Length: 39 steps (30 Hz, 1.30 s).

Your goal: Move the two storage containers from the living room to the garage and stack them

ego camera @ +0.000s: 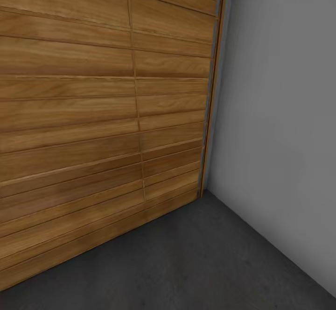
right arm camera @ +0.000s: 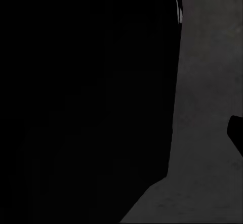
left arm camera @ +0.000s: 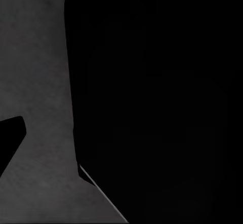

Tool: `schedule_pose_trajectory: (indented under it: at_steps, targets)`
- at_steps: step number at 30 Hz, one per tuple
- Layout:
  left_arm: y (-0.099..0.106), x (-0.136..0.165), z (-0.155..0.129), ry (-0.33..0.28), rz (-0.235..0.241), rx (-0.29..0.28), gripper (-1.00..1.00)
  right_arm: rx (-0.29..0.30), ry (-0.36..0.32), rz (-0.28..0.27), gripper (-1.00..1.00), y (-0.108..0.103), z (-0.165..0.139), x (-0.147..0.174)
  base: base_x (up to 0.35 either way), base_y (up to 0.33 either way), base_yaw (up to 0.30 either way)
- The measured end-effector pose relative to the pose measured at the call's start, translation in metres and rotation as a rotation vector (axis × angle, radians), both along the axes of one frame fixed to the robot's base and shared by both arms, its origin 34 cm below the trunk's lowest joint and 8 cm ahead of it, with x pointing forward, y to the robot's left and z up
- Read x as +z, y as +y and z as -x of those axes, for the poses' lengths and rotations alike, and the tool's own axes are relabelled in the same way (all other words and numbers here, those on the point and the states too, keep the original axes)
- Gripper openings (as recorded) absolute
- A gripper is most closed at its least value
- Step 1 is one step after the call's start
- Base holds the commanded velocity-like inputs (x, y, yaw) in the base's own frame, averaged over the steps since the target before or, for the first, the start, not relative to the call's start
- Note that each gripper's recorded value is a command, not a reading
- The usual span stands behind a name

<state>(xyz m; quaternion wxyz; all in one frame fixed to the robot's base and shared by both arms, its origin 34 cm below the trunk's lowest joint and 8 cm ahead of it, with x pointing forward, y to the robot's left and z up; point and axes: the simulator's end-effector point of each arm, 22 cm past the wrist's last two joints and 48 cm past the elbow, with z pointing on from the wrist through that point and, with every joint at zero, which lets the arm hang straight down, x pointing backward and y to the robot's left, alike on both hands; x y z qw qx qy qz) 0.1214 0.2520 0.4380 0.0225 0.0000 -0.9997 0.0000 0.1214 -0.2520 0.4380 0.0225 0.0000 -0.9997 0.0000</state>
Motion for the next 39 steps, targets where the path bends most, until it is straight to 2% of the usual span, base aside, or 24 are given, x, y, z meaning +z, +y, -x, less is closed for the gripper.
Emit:
schedule_pose_trajectory:
  at_steps: [4, 16, 39]
  targets:
    - [-0.01, 0.0, -0.003, -0.006, 0.013, 0.008, 1.0, 0.009, -0.004, 0.007, 1.0, -0.005, -0.002, 0.0, 0.0, 0.0, 0.0]
    - [-0.004, 0.0, -0.019, -0.044, 0.006, 0.002, 1.0, 0.011, -0.051, 0.007, 1.0, -0.005, -0.012, 0.0, 0.0, 0.0, 0.018]
    - [-0.004, 0.0, -0.022, -0.052, 0.006, 0.002, 1.0, -0.005, -0.173, 0.007, 1.0, -0.004, -0.037, 0.002, 0.0, 0.0, 0.249]
